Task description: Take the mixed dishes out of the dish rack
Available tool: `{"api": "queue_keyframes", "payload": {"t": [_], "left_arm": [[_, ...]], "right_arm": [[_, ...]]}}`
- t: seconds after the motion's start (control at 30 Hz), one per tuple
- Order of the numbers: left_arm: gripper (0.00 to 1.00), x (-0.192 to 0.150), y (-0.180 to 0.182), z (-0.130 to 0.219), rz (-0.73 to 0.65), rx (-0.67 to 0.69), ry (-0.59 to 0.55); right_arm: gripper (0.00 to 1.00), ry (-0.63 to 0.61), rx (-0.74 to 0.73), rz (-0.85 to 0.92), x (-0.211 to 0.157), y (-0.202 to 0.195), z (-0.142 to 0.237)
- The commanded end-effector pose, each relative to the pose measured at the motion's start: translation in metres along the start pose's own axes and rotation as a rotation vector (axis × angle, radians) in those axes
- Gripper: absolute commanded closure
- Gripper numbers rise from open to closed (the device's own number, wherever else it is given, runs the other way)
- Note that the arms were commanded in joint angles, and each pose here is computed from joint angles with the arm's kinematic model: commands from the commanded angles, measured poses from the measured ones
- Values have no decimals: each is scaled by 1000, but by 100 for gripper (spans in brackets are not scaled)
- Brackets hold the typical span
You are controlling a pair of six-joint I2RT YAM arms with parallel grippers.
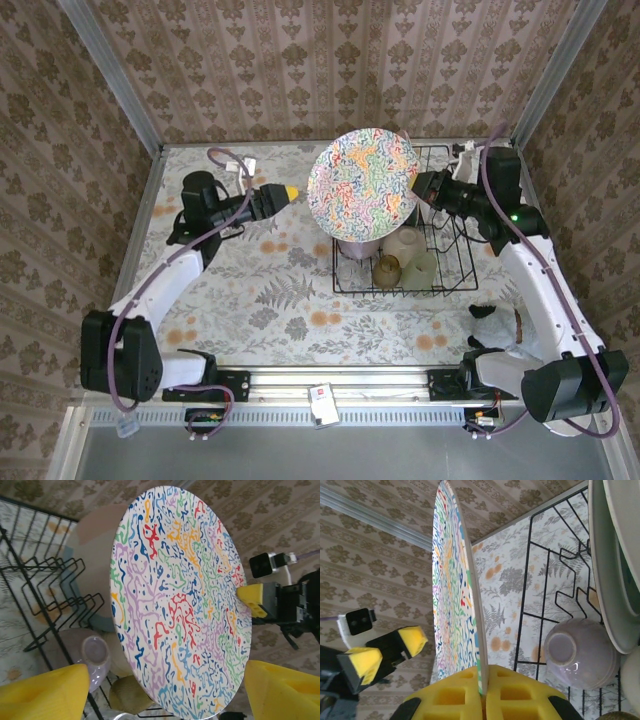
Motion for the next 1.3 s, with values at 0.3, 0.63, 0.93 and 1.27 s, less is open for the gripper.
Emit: {"api": "queue_keyframes", "payload": {"t": [0.3,0.63,0.93,1.27], "left_arm": [[27,17,-24,-19,-1,-182,20],[60,23,-25,-28,51,-234,-5],[93,24,-26,-32,98,-260,-15],[100,28,-24,-34,168,-230,-78]], "right_arm": [[100,45,229,4,-1,24,8],[100,50,251,-4,1,25,5],[100,56,265,-8,1,27,4],[83,63,269,7,0,30,3]]}}
Point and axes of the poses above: each hand's point on the last joint's axis, 136 mm out from that joint toward the fingers, its own z axis back along the fingers, its own y axis along the line the jaws close on, x = y × z, the point moved 4 cm from there along z, back along the fingers, and after that the axes turned 7 degrees about -z, right-handed, at the moved point
